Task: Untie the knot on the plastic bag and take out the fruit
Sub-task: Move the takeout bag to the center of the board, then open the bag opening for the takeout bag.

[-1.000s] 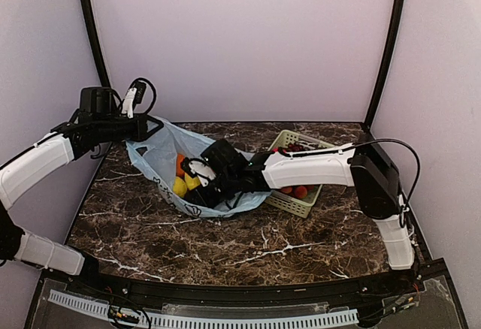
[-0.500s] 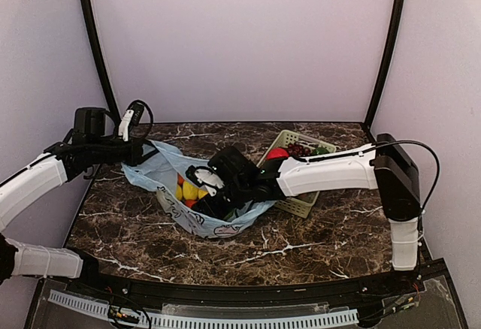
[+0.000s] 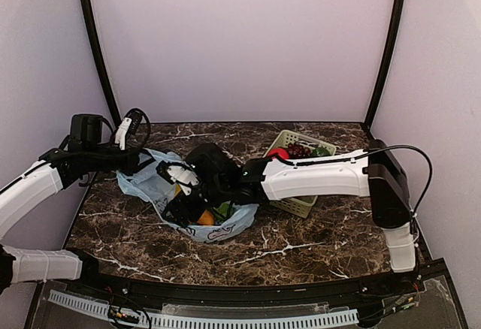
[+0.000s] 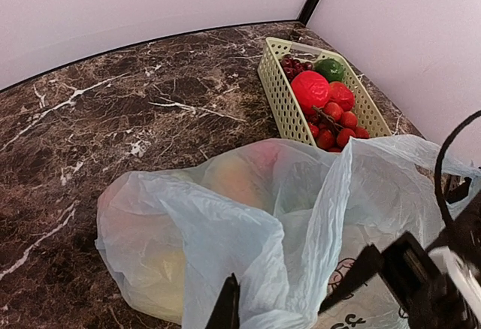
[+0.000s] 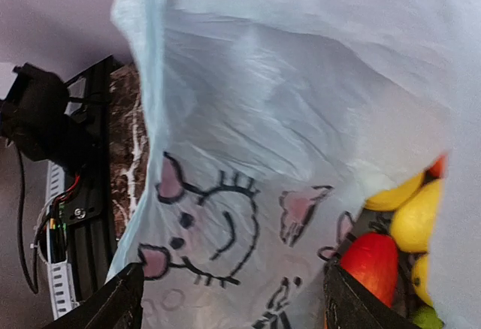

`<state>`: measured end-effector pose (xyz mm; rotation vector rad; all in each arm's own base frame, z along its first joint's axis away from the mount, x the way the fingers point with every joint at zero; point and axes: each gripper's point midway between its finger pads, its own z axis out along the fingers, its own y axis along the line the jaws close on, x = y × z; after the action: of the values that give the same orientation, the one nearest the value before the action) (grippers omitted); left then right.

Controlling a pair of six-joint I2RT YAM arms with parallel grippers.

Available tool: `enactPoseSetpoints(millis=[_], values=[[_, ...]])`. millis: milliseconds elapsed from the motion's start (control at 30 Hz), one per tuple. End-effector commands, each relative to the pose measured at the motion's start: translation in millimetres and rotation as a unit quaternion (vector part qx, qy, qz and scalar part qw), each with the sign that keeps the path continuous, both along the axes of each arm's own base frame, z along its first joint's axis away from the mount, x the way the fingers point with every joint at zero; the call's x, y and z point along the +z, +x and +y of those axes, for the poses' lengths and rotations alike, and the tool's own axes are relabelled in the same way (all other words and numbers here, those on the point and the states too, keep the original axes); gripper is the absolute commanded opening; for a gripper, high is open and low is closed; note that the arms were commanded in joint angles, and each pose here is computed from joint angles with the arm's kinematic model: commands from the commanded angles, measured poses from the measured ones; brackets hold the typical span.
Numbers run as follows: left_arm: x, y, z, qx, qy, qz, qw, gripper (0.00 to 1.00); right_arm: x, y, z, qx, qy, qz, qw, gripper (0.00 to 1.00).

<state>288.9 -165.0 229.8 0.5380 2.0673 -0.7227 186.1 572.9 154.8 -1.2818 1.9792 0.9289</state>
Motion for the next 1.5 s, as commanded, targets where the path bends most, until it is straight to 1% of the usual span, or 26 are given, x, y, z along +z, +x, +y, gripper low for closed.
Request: enactPoseSetpoints(millis=[0,133,200,267,367,467,567,633,700,767,833,900,967,1100,1133,1167,1200,1233,1267,1300,1333,1367,1400,1467], values=[[-2,2,6,0.025,0.003,0.001,1.000,0.01,-19,-49,30,0.095,-0.011,-0.012,0.995,0.79],[-1,1,8,0.032,-0.002,0.000,0.999,0.01,-25,-76,38,0.130,-0.015,-0.018,0.991,0.79],[-2,0,9,0.035,0.000,0.000,0.999,0.01,-22,-71,36,0.118,-0.017,-0.029,0.993,0.79],[-2,-2,10,0.032,0.003,-0.001,0.999,0.01,-17,-60,31,0.088,-0.021,-0.043,0.995,0.78],[-1,-7,7,0.017,0.004,-0.008,1.000,0.01,5,-50,18,0.061,-0.007,-0.048,0.997,0.79],[-6,-9,8,0.014,0.013,-0.004,1.000,0.01,39,-51,5,0.060,0.029,-0.044,0.997,0.84],[-10,-12,6,0.009,0.019,0.003,1.000,0.01,57,-42,-9,0.027,0.040,-0.047,0.998,0.87],[-11,-14,2,0.001,0.019,0.004,1.000,0.01,53,-27,-18,-0.007,0.029,-0.037,0.999,0.86],[-12,-18,-3,-0.010,0.017,0.006,1.000,0.01,47,-9,-29,-0.040,0.019,-0.021,0.999,0.82],[-14,-20,-8,-0.017,0.017,0.009,1.000,0.01,41,1,-37,-0.053,0.015,-0.008,0.998,0.77],[-17,-22,-10,-0.020,0.017,0.013,1.000,0.01,31,9,-42,-0.066,0.007,-0.011,0.998,0.73],[-19,-24,-11,-0.017,0.015,0.019,1.000,0.01,13,22,-48,-0.091,-0.026,-0.027,0.995,0.68],[-20,-27,-10,-0.013,0.010,0.024,1.000,0.01,2,35,-54,-0.119,-0.050,-0.040,0.991,0.67],[-18,-31,-6,0.003,0.005,0.036,0.999,0.02,-1,51,-63,-0.134,-0.056,-0.042,0.989,0.69],[-17,-34,-4,0.008,0.008,0.040,0.999,0.09,-1,54,-65,-0.138,-0.056,-0.041,0.988,0.70],[-7,-30,-1,0.019,0.012,0.029,0.999,0.15,0,59,-67,-0.142,-0.056,-0.040,0.987,0.70],[-4,-30,2,0.024,0.021,0.028,0.999,0.30,0,61,-69,-0.145,-0.056,-0.040,0.987,0.70],[13,-25,5,0.033,0.026,0.010,0.999,0.39,-1,65,-71,-0.149,-0.058,-0.041,0.986,0.70],[17,-24,7,0.034,0.036,0.007,0.999,0.53,-1,67,-74,-0.153,-0.059,-0.043,0.986,0.70],[35,-18,7,0.039,0.038,-0.009,0.998,0.59,-1,70,-76,-0.158,-0.061,-0.045,0.985,0.71],[38,-16,9,0.040,0.047,-0.008,0.998,0.66,-2,72,-78,-0.162,-0.062,-0.046,0.984,0.71],[52,-8,8,0.043,0.052,-0.020,0.998,0.68,-2,74,-80,-0.166,-0.063,-0.046,0.983,0.71],[54,-6,8,0.041,0.058,-0.017,0.997,0.71,-3,76,-82,-0.169,-0.065,-0.046,0.982,0.72],[67,3,0,0.025,0.055,-0.022,0.998,0.74,-5,80,-86,-0.179,-0.066,-0.041,0.981,0.72]])
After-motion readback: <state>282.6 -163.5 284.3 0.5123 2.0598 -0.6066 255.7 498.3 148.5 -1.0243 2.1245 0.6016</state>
